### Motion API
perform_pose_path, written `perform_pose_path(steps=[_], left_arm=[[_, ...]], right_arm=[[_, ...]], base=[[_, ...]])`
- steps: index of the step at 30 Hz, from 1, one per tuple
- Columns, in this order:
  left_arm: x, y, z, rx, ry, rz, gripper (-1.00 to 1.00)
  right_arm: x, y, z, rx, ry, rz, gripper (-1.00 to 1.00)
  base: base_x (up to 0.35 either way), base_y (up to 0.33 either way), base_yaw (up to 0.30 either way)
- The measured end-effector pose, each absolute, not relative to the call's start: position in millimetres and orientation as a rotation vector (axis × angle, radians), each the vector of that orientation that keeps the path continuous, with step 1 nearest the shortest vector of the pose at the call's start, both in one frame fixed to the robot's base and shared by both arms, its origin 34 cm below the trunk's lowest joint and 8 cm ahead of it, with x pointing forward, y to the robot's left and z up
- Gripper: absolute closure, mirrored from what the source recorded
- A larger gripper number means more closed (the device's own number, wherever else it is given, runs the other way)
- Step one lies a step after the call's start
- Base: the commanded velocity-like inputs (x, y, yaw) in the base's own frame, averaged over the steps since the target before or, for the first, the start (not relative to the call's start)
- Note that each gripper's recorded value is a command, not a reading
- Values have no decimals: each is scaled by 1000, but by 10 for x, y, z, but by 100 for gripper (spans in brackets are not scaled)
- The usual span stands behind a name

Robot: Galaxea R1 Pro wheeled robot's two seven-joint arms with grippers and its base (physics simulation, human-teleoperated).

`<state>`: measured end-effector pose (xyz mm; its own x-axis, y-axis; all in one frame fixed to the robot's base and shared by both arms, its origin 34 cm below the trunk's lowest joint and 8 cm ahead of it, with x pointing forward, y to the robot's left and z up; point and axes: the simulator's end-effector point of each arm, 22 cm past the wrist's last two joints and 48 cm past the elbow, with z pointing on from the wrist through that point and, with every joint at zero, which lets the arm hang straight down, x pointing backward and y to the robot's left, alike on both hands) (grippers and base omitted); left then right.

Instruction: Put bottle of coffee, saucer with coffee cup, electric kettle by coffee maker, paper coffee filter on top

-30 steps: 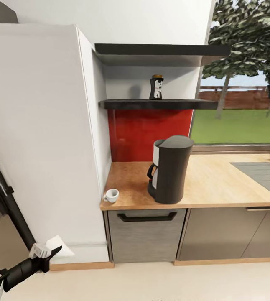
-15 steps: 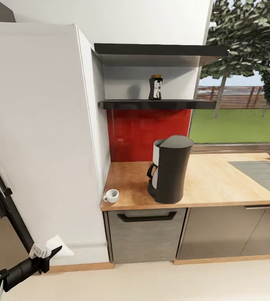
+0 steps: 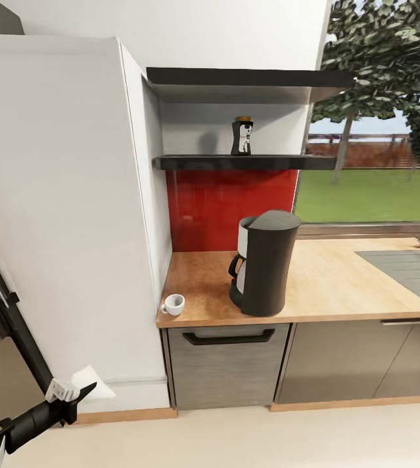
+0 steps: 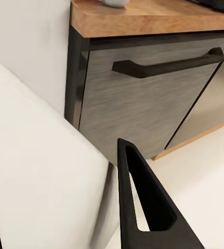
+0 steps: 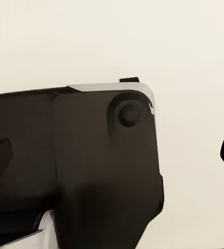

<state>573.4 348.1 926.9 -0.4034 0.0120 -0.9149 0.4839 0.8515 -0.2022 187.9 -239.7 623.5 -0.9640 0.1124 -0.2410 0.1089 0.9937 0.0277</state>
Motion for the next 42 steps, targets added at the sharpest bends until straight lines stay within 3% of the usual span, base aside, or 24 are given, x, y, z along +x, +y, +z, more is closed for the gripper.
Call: perform_pose_path(steps=[9,24,31,42], left_arm=[[5959,3379,9602,450,1973,-546,100],[7012,2040,11314,883,1954,-513,100],[7125,1583,12053,1011,1950,-540,100],[7224,2042,12585,1211,2042,-222,100]], right_arm=[[1901,-2421,6239,163,2886,17,-100],[1906,-2434,6240,164,2885,14,-100],[1904,-2434,6240,163,2885,14,-100],[1905,-2436,6240,163,2885,13,-100]], base=[[0,0,-225],[0,0,-297],[0,0,-300],[0,0,-224]])
